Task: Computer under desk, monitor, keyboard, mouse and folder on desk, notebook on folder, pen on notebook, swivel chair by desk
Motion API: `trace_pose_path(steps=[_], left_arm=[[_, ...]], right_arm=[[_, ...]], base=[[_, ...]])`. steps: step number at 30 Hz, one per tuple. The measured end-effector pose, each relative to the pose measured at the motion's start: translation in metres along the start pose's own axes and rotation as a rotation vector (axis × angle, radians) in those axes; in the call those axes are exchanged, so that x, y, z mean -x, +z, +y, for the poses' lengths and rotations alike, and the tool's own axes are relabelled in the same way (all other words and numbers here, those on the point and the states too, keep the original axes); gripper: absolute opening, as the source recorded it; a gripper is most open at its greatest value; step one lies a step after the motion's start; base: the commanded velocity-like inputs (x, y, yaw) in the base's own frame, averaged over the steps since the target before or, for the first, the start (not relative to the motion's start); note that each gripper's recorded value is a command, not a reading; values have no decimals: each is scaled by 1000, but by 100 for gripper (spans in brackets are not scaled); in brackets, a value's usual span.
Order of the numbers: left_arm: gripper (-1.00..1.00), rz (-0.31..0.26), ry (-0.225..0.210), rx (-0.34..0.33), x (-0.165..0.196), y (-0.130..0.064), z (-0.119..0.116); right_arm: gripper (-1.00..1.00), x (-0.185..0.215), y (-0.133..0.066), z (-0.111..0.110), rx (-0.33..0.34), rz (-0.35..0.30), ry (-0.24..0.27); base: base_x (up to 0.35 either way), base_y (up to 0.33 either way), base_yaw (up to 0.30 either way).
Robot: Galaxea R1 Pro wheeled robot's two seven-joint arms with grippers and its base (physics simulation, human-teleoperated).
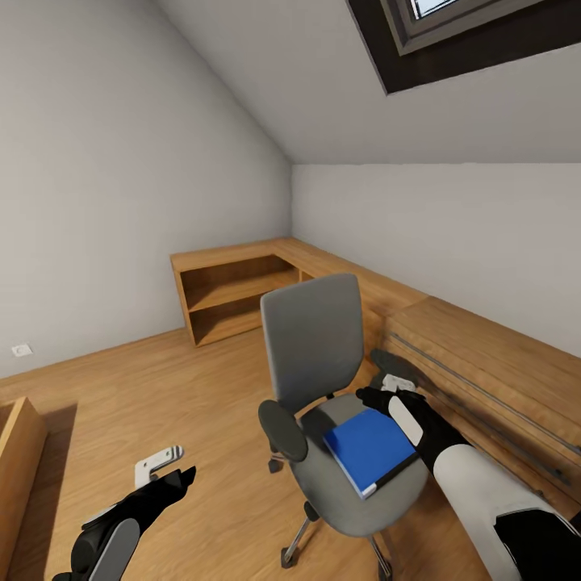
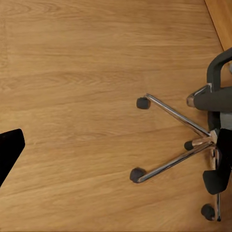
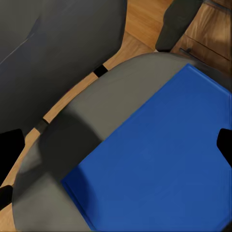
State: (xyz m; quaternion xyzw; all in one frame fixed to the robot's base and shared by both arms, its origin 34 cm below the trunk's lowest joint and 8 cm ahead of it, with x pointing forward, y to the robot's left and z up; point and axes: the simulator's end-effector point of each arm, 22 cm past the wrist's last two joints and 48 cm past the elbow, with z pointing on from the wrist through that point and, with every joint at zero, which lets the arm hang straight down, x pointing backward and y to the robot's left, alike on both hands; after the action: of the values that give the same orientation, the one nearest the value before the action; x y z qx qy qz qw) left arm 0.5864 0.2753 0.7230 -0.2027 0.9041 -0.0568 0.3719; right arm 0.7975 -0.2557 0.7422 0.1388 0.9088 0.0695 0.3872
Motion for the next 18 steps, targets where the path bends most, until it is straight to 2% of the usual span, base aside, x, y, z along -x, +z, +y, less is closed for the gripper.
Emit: trace_pose_path(steps=[8, 16, 18], left_arm=[[100, 0, 2, 0, -10, 10, 3], [100, 0, 2, -2, -21, 19, 6], [100, 14, 3, -11, -28, 20, 0]], right_arm=[[100, 0, 9, -9, -39, -55, -102], [100, -14, 19, -14, -54, -59, -152], [100, -18, 20, -9, -61, -60, -170]], base=[[0, 0, 0], [0, 0, 0], [0, 0, 0]])
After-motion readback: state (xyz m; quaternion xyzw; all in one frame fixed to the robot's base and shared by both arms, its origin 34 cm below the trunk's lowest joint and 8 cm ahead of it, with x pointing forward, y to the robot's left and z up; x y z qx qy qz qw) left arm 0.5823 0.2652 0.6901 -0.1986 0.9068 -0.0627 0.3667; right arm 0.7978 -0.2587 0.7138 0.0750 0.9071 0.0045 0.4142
